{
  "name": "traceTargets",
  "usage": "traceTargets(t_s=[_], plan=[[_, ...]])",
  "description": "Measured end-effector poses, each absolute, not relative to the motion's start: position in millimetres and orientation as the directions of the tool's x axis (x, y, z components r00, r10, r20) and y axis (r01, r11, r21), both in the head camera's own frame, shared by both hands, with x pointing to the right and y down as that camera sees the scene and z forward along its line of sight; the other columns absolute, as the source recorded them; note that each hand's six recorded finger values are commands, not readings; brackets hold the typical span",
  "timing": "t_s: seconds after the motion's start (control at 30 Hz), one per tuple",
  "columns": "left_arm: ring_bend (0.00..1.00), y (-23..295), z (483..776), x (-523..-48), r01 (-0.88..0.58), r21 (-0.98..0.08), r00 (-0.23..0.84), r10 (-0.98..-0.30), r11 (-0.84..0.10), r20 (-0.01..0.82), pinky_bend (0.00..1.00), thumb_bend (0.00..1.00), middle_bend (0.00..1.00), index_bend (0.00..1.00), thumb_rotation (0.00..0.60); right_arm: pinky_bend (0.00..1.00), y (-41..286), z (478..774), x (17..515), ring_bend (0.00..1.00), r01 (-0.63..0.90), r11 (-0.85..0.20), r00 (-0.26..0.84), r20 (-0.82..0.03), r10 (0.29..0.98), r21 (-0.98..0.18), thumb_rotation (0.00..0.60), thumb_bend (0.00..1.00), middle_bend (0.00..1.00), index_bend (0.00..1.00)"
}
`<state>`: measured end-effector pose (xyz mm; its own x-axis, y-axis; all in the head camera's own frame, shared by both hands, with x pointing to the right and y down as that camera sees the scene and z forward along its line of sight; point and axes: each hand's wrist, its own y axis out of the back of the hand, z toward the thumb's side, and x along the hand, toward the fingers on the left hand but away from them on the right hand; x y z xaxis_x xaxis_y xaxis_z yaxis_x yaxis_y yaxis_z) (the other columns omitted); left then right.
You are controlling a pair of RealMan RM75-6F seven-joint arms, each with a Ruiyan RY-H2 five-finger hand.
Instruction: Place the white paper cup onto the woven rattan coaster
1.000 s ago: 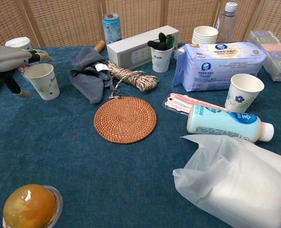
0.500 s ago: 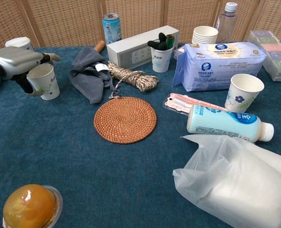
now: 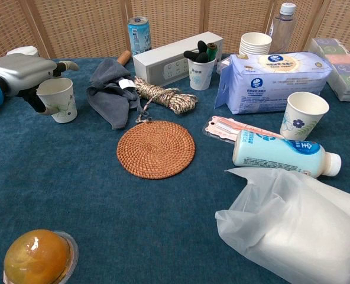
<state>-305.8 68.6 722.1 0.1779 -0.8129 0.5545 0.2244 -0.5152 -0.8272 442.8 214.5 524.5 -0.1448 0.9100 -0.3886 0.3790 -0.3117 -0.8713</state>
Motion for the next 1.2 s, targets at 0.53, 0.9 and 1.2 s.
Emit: traceTargets(t_s=[0.53, 0.9, 1.2], plan=[[0.41, 81, 656, -240, 0.032, -0.844, 0.371, -0.778, -0.535, 0.507, 0.49, 0.39, 0.37, 0.06, 0.6, 0.0, 215, 528, 437, 0.0, 0.371, -0.325, -0.126, -0.394, 0.91, -0.87, 0.6, 0.1, 0.0, 0.0], [0.41, 89, 666, -178, 0.03, -0.807, 0.438, -0.718, -0.59, 0.541, 0.48, 0.39, 0.37, 0.06, 0.6, 0.0, 213, 527, 441, 0.0, 0.387, -0.319, -0.128, -0.393, 0.91, -0.865, 0.6, 0.1, 0.0, 0.0], [0.41, 107, 682, -144, 0.04, -0.784, 0.467, -0.682, -0.619, 0.562, 0.48, 0.39, 0.37, 0.05, 0.6, 0.0, 213, 525, 442, 0.0, 0.398, -0.316, -0.126, -0.393, 0.911, -0.861, 0.6, 0.1, 0.0, 0.0]])
